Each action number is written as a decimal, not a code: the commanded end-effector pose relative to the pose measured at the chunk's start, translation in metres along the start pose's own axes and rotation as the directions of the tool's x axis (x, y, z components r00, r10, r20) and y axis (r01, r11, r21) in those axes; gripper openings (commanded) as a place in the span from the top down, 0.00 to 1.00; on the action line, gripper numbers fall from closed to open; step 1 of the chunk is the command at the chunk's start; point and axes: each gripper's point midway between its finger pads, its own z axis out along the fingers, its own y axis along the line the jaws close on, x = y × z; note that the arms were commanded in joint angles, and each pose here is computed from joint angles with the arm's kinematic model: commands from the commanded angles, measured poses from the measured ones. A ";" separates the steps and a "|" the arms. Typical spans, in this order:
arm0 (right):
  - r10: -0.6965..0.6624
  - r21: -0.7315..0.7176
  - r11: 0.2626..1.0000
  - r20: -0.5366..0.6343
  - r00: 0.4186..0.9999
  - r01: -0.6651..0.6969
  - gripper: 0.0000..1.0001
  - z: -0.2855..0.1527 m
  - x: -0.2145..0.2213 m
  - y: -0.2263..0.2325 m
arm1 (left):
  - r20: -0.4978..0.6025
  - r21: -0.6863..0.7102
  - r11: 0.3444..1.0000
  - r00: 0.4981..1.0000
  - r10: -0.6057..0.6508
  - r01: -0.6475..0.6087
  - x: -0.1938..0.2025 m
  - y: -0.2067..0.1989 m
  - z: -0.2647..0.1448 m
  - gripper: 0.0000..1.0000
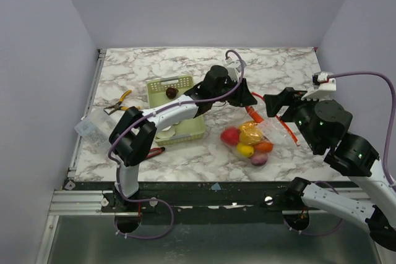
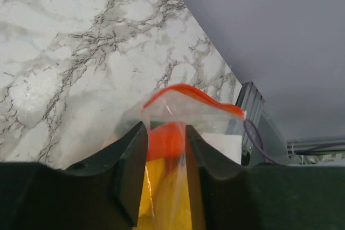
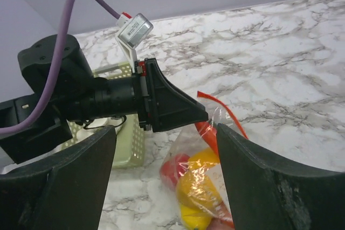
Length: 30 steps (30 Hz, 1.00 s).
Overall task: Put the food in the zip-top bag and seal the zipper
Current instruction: Reset both arms
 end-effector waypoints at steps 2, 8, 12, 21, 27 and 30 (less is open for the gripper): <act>0.030 0.105 0.994 0.040 0.999 -0.034 0.22 -0.006 -0.010 -0.020 | 0.024 0.016 0.999 0.999 -0.034 0.034 -0.016 0.008 0.000 0.53; 0.077 0.090 0.992 0.098 0.992 -0.086 0.16 -0.018 -0.026 -0.024 | 0.101 -0.042 0.997 0.992 0.071 -0.067 -0.046 0.009 -0.041 0.30; 0.090 0.066 0.993 0.140 0.986 -0.100 0.14 -0.023 -0.042 -0.022 | 0.149 -0.095 0.986 0.977 0.152 -0.139 -0.064 0.000 -0.080 0.29; 0.115 0.016 0.993 0.206 0.972 -0.121 0.05 -0.036 -0.073 -0.016 | 0.284 -0.190 0.927 0.886 0.367 -0.323 -0.098 -0.058 -0.185 0.29; 0.131 -0.018 0.991 0.252 0.959 -0.131 0.00 -0.042 -0.086 -0.014 | 0.465 -0.324 0.845 0.706 0.535 -0.427 -0.126 -0.103 -0.272 0.21; 0.136 -0.036 0.991 0.268 0.954 -0.131 0.00 -0.045 -0.090 -0.012 | 0.520 -0.368 0.799 0.607 0.601 -0.475 -0.129 -0.122 -0.304 0.19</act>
